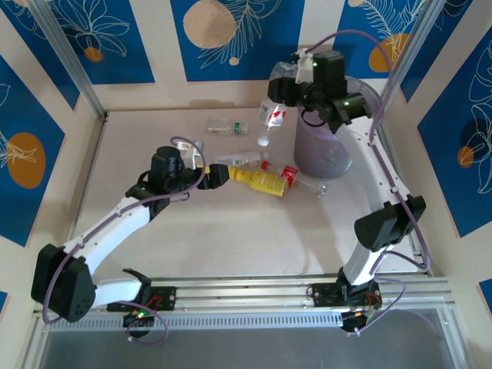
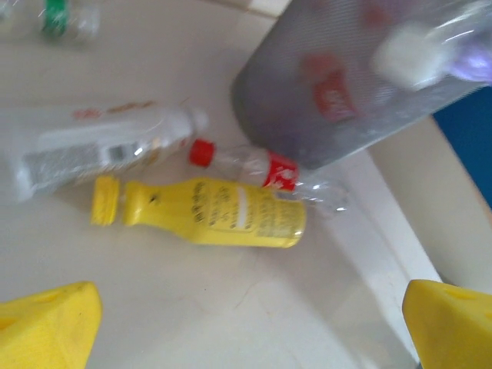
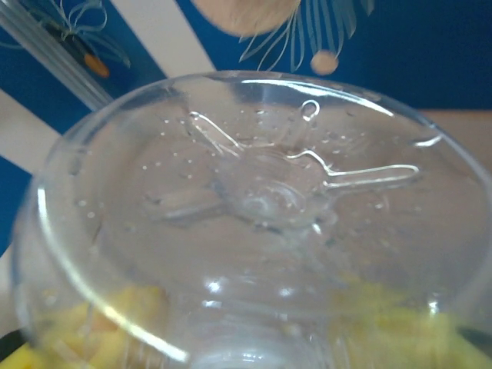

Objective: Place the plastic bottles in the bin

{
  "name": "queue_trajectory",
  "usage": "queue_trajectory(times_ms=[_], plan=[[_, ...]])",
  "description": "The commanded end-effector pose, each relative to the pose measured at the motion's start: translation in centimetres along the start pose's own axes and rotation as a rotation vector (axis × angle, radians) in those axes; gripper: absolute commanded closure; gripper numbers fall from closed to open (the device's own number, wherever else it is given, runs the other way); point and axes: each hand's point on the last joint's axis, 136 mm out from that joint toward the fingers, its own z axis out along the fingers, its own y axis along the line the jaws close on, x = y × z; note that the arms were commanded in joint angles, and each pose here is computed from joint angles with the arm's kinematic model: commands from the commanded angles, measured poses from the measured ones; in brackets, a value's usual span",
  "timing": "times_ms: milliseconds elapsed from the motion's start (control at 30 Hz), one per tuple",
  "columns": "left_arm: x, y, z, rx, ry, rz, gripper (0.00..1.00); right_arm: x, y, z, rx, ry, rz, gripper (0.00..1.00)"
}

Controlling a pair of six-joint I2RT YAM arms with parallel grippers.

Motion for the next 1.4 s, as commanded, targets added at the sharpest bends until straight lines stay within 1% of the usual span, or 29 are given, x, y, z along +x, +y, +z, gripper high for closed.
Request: queue_trajectory(times_ms=[0, 167, 300, 433, 600, 700, 867, 1100, 1300, 1367], plan=[[0.5, 2.8, 0.9, -0.126, 0.011, -0.117, 0.0, -2.6, -1.3, -4.3, 0.073, -0.073, -0.054, 0.54], [1.3, 3.8, 2.4, -0.134, 0.049, -0.163, 0.0, -5.5, -3.7, -8.8, 0.128, -0.169, -0.035, 0.54], [2.1, 4.5, 3.2, -0.148, 0.071, -0.187, 0.0, -6.8, -6.0, -11.4, 0.174, -0.216, -0.009, 0.55], [2.8, 5.4, 3.7, -0.176, 0.088, -0.226, 0.0, -7.4, -8.2, -12.9, 0.226, -0.245, 0.022, 0.55], [3.2, 6.2, 4.1, -0.211, 0.099, -0.253, 0.0, -7.4, -12.2, -13.8, 0.338, -0.251, 0.045, 0.56], [3.5, 6.6, 4.1, -0.226, 0.103, -0.253, 0.0, -6.7, -14.1, -13.2, 0.362, -0.225, 0.064, 0.56], [3.7, 6.8, 4.3, -0.233, 0.109, -0.258, 0.0, -5.4, -15.7, -11.1, 0.359, -0.173, 0.087, 0.56], [3.8, 7.0, 4.0, -0.245, 0.106, -0.256, 0.0, -4.5, -16.3, -7.8, 0.318, -0.141, 0.123, 0.58], [4.2, 7.4, 3.9, -0.256, 0.105, -0.262, 0.0, -4.4, -16.7, -5.3, 0.334, -0.151, 0.112, 0.58], [4.3, 7.4, 3.9, -0.257, 0.107, -0.265, 0.0, -4.0, -17.0, -4.3, 0.336, -0.136, 0.113, 0.58]])
